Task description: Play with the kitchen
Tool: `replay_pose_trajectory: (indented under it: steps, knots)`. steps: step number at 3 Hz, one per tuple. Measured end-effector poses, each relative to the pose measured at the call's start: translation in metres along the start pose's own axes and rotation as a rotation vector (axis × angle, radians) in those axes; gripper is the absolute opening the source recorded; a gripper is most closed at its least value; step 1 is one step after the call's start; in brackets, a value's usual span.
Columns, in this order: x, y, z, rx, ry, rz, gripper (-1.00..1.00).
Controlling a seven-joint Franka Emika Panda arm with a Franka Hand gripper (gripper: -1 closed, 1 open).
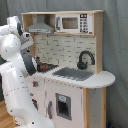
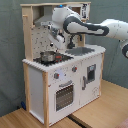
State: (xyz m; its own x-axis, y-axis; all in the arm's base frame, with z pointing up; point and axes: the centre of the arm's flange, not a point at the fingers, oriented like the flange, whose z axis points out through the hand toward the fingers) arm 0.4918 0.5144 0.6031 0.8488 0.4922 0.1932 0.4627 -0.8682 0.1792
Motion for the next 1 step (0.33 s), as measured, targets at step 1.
replay_pose_trajectory:
  steps: [1]
  knots:
    - [-0.004, -0.0106, -0.0141, -0.062, 0.034, -0.085, 1.0]
